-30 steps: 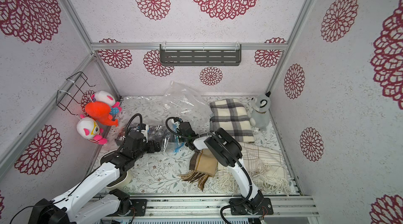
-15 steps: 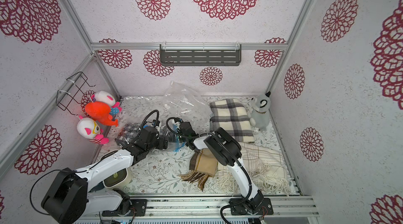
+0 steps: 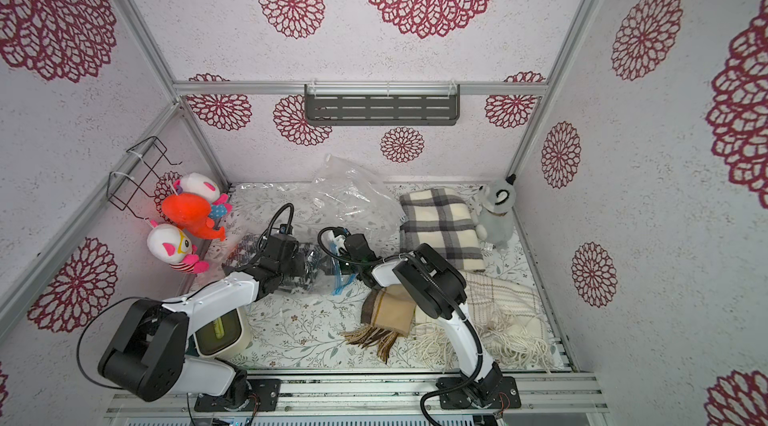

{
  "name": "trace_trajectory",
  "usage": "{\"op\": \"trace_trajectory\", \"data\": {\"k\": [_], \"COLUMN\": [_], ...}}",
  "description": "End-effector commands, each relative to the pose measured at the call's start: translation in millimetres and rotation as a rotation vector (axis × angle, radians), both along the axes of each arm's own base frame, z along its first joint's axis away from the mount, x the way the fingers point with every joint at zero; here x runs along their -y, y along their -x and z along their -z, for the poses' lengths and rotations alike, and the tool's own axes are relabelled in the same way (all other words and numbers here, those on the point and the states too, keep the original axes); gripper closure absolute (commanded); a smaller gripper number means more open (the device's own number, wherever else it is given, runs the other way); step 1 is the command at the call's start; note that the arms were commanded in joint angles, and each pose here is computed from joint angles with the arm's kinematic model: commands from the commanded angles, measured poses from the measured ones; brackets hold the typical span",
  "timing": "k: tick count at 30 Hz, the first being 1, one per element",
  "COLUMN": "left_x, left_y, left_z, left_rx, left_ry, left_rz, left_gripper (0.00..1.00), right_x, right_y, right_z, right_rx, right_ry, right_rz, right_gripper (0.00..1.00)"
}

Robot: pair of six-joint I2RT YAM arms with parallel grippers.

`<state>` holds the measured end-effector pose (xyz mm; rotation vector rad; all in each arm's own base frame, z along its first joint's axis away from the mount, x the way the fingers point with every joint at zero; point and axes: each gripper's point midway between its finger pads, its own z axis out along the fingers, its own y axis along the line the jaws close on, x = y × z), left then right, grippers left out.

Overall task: Take the scarf out of the vacuum bag
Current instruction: Take out the scarf from the vacuum bag.

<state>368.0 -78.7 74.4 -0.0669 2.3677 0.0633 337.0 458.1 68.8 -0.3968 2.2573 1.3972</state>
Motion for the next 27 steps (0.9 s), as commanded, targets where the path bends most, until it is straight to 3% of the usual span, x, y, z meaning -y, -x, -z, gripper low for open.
{"op": "trace_trajectory", "data": {"k": [1, 9, 12, 13, 15, 17, 22, 27], "left_x": [-16, -27, -20, -19, -23, -25, -17, -10], "left_y": [-2, -16, -17, -17, -17, -19, -23, -24], "left_z": [20, 6, -5, -6, -6, -7, 0, 14], "left_rx": [-0.062, -0.003, 0.019, 0.027, 0.047, 0.070, 0.040, -0.008], "left_ry": [0.036, 0.092, 0.129, 0.135, 0.130, 0.160, 0.204, 0.224], "left_rz": [-0.074, -0.124, -0.105, -0.099, -0.100, -0.105, -0.076, -0.057], "left_gripper": [1.00, 1.00, 1.00, 1.00, 0.90, 0.89, 0.87, 0.87], "right_x": [20, 47, 36, 35, 32, 22, -26, -49], "right_y": [8, -5, 1, 3, 2, 3, 14, 10], "right_z": [-11, -3, -5, -5, -5, -7, -1, 7], "right_rx": [0.020, 0.044, 0.030, 0.029, 0.027, 0.018, 0.005, -0.023], "right_ry": [0.074, 0.165, 0.106, 0.105, 0.077, 0.026, 0.007, -0.079], "right_rz": [-0.030, 0.063, 0.023, 0.022, 0.028, 0.013, -0.072, -0.055], "right_gripper": [1.00, 1.00, 0.55, 0.46, 0.38, 0.26, 0.22, 0.22]}}
